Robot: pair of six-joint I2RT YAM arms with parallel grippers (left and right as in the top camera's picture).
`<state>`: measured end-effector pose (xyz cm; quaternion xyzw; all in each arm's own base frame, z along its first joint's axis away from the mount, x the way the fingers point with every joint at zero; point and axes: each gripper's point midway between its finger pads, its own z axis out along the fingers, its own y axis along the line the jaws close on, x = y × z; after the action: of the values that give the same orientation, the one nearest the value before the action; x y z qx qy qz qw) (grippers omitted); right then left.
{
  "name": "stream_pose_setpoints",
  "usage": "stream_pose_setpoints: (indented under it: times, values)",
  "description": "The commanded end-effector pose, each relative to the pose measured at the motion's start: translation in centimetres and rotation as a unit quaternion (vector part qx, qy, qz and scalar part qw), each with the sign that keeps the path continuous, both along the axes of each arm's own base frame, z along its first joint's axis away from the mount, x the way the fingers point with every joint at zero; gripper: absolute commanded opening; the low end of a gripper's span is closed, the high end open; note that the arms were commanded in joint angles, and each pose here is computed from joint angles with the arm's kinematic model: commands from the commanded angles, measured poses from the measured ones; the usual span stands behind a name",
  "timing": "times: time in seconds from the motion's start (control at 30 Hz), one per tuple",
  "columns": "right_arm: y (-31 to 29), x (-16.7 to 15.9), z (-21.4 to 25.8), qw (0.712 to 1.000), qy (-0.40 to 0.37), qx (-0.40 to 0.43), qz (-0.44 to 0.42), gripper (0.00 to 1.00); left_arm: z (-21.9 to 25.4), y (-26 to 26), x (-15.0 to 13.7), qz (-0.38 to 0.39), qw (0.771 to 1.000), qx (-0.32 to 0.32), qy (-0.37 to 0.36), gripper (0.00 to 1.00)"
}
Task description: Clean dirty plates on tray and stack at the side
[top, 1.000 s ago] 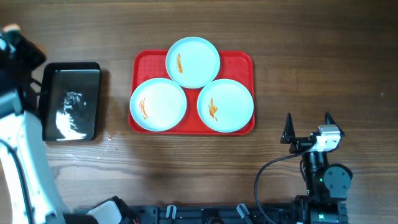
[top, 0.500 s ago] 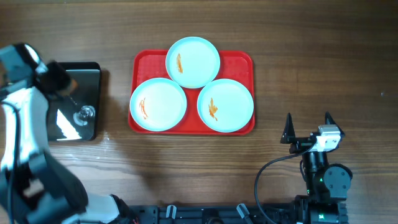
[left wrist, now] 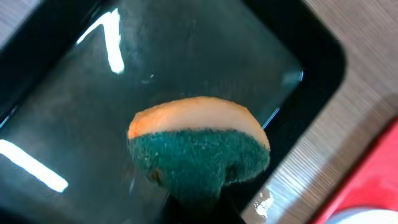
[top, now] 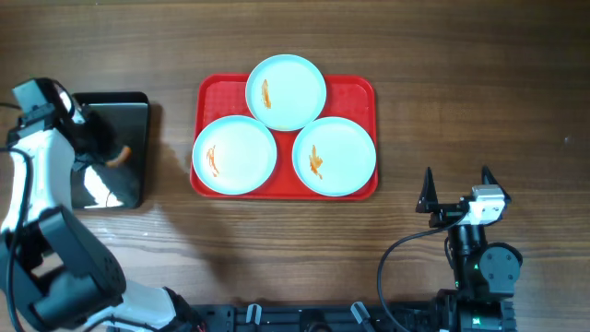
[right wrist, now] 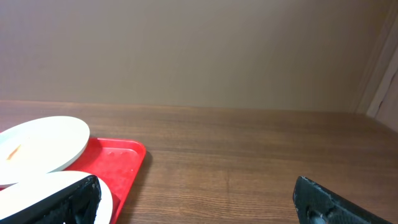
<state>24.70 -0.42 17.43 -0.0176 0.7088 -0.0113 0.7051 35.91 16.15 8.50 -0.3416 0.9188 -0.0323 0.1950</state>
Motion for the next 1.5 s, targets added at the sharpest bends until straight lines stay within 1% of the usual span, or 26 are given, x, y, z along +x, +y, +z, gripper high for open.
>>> stream_pose_setpoints:
  times: [0.0, 0.07, 0.1, 0.17, 0.2, 0.23, 0.33, 0.37, 0.53, 0.67, 0.83, 0.9, 0.97, 1.07, 1.2, 1.27, 1.33, 1.47]
  values:
    - [-0.2, 0.0, 0.1, 1.000, -0.004, 0.008, -0.006, 1.00, 13.7, -0.2, 2.6, -0.027, 0.983, 0.044, -0.176, 0.04]
    - [-0.2, 0.0, 0.1, 1.000, -0.004, 0.008, -0.006, 1.00, 19.1, -2.0, 2.7, -0.055, 0.965, 0.039, -0.253, 0.04]
    - [-0.2, 0.0, 0.1, 1.000, -0.004, 0.009, -0.006, 1.00, 21.1, -3.1, 2.3, -0.061, 0.957, 0.028, -0.283, 0.04]
    - [-0.2, 0.0, 0.1, 1.000, -0.004, 0.009, -0.006, 1.00, 22.4, -5.0, 1.6, -0.064, 0.952, -0.003, -0.299, 0.04]
    - [-0.2, 0.0, 0.1, 1.000, -0.004, 0.009, -0.006, 1.00, 21.6, -7.0, 0.8, -0.065, 0.958, -0.043, -0.276, 0.04]
    - [-0.2, 0.0, 0.1, 1.000, -0.004, 0.009, -0.006, 1.00, 19.7, -9.1, 0.3, -0.077, 0.965, -0.071, -0.239, 0.04]
    - [-0.2, 0.0, 0.1, 1.000, -0.004, 0.009, -0.006, 1.00, 15.8, -13.1, 0.2, -0.119, 0.971, -0.107, -0.180, 0.04]
    - [-0.2, 0.0, 0.1, 1.000, -0.004, 0.008, -0.006, 1.00, 13.3, -15.8, 0.3, -0.150, 0.970, -0.125, -0.145, 0.04]
    - [-0.2, 0.0, 0.1, 1.000, -0.004, 0.009, -0.006, 1.00, 6.6, -22.8, 0.5, -0.232, 0.958, -0.158, -0.056, 0.04]
    - [-0.2, 0.0, 0.1, 1.000, -0.004, 0.009, -0.006, 1.00, 1.5, -26.6, 0.4, -0.271, 0.947, -0.172, 0.013, 0.04]
    - [-0.2, 0.0, 0.1, 1.000, -0.004, 0.008, -0.006, 1.00, -4.3, -28.2, -0.7, -0.280, 0.940, -0.171, 0.093, 0.04]
    - [-0.2, 0.0, 0.1, 1.000, -0.004, 0.009, -0.006, 1.00, -5.7, -27.4, -0.9, -0.273, 0.944, -0.145, 0.113, 0.04]
    - [-0.2, 0.0, 0.1, 1.000, -0.004, 0.009, -0.006, 1.00, -7.4, -25.7, -1.2, -0.260, 0.950, -0.101, 0.138, 0.04]
    - [-0.2, 0.0, 0.1, 1.000, -0.004, 0.009, -0.006, 1.00, -8.7, -23.8, -1.8, -0.247, 0.954, -0.051, 0.164, 0.04]
    - [-0.2, 0.0, 0.1, 1.000, -0.004, 0.009, -0.006, 1.00, -9.0, -22.1, -2.2, -0.236, 0.955, -0.006, 0.181, 0.04]
    - [-0.2, 0.0, 0.1, 1.000, -0.004, 0.009, -0.006, 1.00, -9.1, -21.3, -2.2, -0.213, 0.959, 0.013, 0.184, 0.04]
    - [-0.2, 0.0, 0.1, 1.000, -0.004, 0.009, -0.006, 1.00, -9.0, -21.6, -2.1, -0.197, 0.963, 0.001, 0.182, 0.04]
    - [-0.2, 0.0, 0.1, 1.000, -0.004, 0.009, -0.006, 1.00, -8.8, -23.7, -1.8, -0.209, 0.962, -0.058, 0.165, 0.04]
